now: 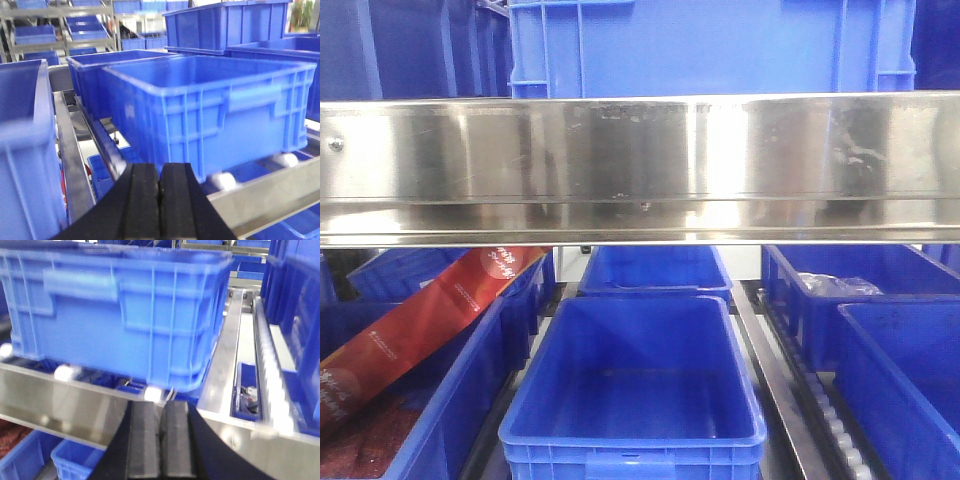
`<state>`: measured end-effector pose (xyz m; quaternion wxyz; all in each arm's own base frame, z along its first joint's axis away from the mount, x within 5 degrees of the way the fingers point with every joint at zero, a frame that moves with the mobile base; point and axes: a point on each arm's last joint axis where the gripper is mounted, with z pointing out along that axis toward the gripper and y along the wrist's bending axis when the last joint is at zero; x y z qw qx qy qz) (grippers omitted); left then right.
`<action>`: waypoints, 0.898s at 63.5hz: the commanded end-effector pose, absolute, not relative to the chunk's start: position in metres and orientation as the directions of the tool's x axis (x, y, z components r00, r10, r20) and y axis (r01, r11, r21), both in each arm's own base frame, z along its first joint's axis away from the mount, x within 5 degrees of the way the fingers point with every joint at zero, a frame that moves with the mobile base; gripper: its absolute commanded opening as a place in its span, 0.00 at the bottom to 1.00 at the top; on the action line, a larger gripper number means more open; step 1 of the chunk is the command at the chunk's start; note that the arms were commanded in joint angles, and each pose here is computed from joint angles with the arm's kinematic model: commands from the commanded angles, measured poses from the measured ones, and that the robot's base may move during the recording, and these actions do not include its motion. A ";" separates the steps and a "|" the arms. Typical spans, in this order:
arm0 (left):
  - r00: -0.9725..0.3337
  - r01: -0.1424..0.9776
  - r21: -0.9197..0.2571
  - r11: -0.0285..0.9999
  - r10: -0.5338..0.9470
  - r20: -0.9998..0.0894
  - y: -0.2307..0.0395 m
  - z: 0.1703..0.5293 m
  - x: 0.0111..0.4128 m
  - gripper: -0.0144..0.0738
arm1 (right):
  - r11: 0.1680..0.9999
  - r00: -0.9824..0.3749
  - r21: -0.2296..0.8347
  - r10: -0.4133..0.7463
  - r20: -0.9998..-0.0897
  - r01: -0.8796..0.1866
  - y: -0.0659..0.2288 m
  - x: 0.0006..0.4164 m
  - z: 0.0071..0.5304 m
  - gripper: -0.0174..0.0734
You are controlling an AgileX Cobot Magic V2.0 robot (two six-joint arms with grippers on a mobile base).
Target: Place valve from conveyor to right shelf box
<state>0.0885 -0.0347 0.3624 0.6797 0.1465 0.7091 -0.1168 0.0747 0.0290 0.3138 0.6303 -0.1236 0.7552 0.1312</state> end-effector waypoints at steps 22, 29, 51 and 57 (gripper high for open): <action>-0.007 0.358 -0.084 0.930 -0.087 -0.996 -0.033 0.303 0.086 0.04 | 0.938 -0.128 0.031 -0.015 -0.992 -0.347 0.029 0.076 0.299 0.01; -0.006 0.358 -0.084 0.930 -0.088 -0.996 -0.033 0.303 0.086 0.04 | 0.938 -0.119 0.031 -0.012 -0.993 -0.346 0.029 0.076 0.300 0.01; -0.006 0.358 -0.084 0.930 -0.088 -0.996 -0.033 0.303 0.086 0.04 | 0.938 -0.119 0.031 -0.012 -0.993 -0.346 0.029 0.076 0.300 0.01; -0.006 0.358 -0.084 0.930 -0.088 -0.996 -0.033 0.303 0.086 0.04 | 0.938 -0.119 0.031 -0.012 -0.993 -0.346 0.029 0.076 0.300 0.01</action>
